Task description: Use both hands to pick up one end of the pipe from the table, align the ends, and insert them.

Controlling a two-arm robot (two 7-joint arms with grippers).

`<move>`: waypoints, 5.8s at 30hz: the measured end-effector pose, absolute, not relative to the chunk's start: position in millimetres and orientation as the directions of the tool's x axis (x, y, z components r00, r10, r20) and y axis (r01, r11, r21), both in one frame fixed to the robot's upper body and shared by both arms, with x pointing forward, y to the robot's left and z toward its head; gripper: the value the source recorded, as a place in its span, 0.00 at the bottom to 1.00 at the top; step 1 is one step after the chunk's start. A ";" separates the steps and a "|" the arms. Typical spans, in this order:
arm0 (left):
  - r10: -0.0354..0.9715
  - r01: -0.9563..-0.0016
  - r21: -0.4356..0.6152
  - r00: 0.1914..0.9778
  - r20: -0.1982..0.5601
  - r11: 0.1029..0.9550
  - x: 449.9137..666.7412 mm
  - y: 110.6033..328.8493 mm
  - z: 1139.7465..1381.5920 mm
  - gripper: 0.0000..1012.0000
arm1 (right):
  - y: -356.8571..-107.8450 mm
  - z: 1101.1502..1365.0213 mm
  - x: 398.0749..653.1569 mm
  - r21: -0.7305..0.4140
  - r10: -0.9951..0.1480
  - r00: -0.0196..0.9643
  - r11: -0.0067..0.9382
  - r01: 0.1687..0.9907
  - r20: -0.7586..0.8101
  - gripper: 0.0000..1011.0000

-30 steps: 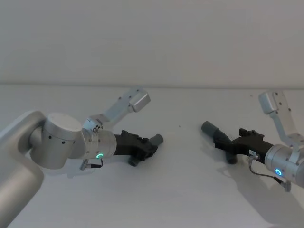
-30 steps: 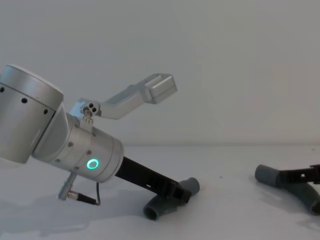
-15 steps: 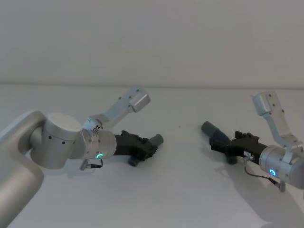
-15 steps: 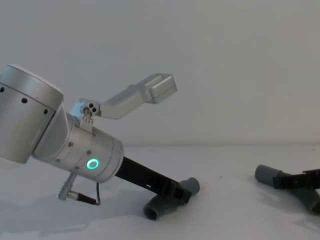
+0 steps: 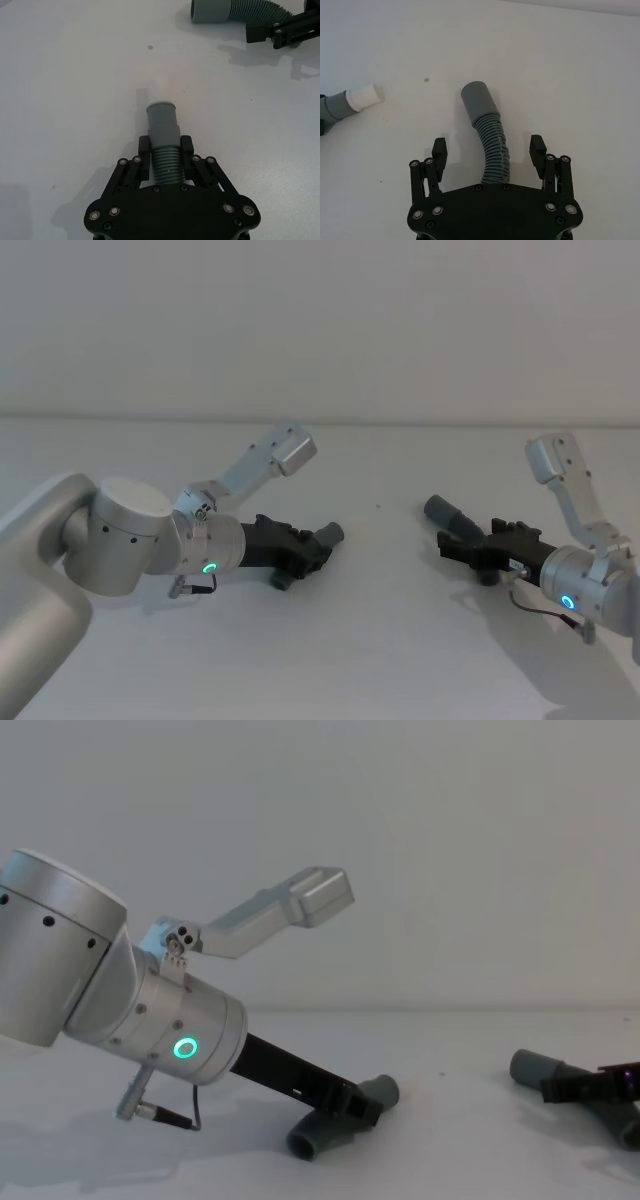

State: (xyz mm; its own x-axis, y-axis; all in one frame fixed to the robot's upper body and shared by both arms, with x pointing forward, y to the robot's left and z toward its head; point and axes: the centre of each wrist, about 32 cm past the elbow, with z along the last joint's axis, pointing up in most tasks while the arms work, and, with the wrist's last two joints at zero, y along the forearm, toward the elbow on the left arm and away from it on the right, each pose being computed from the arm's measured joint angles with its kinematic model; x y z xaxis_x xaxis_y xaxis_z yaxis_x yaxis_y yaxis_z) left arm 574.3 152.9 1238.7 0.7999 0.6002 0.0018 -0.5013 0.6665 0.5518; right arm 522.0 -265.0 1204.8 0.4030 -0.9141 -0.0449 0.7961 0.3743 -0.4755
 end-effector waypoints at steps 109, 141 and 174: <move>0.347 -0.433 0.549 0.901 0.260 0.715 584.1 157.8 1298.5 0.34 | -318.5 1227.0 515.2 -0.276 -0.713 0.697 0.658 0.701 0.071 0.14; 0.057 -0.164 0.614 0.980 0.190 0.772 583.5 185.1 1314.1 0.34 | -367.0 1229.3 525.6 -0.340 -0.351 0.923 0.858 0.385 0.159 0.14; -0.038 -0.058 0.618 0.989 0.142 0.784 587.6 176.9 1322.0 0.34 | -367.0 1234.3 522.4 -0.362 -0.282 0.950 0.878 0.313 0.137 0.14</move>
State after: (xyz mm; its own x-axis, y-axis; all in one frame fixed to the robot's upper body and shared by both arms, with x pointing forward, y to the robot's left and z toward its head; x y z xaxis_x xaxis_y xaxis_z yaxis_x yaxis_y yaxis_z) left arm 587.6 176.9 1322.0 0.9892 -0.0384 0.1417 -0.0582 0.7839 0.6182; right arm 522.4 -367.0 1234.3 0.9495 -0.2825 0.1365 0.3133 0.8780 -0.3619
